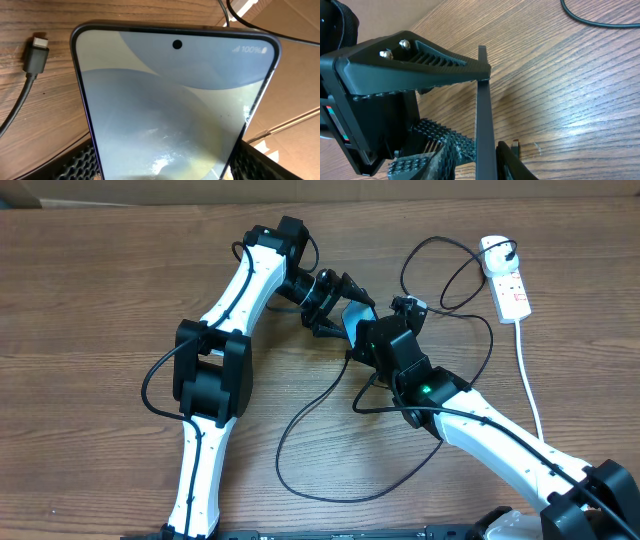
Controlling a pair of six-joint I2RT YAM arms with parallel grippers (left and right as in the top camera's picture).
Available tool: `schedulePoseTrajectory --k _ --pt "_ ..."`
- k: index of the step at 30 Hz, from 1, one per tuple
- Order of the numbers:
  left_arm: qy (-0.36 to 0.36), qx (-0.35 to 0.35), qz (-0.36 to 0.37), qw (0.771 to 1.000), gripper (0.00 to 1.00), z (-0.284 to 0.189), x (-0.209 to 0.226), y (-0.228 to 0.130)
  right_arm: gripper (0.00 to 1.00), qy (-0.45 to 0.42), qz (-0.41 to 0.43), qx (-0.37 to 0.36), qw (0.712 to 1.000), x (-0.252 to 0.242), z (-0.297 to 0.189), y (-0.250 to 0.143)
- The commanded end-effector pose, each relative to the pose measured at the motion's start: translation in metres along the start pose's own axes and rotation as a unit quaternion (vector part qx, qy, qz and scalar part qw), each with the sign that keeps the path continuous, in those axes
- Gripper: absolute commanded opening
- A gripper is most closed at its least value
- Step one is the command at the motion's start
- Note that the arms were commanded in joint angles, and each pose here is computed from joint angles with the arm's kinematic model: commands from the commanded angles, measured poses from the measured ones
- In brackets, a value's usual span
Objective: Plug charger to phone and switch on socket
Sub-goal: 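Grasp the smartphone's edge with the right gripper beside the left gripper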
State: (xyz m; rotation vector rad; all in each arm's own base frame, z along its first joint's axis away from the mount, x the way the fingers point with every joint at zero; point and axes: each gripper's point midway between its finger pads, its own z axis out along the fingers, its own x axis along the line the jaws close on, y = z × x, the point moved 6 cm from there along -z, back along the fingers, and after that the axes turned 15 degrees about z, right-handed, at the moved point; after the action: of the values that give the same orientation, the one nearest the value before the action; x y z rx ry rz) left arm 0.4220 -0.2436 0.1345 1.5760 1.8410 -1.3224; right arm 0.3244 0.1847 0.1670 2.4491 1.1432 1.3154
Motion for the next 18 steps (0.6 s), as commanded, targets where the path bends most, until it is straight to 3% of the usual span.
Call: schedulePoseTrajectory --k 1,18 --pt "-0.014 0.004 0.023 1.000 0.73 0.0000 -0.0093 -0.0009 0.24 0.005 0.002 -0.011 1.000 0.0068 -0.0009 0.0058" --pt "-0.012 0.003 0.038 0.999 0.74 0.0004 -0.0090 -0.0009 0.15 -0.008 -0.006 -0.005 1.000 0.0005 0.0090 0.0003"
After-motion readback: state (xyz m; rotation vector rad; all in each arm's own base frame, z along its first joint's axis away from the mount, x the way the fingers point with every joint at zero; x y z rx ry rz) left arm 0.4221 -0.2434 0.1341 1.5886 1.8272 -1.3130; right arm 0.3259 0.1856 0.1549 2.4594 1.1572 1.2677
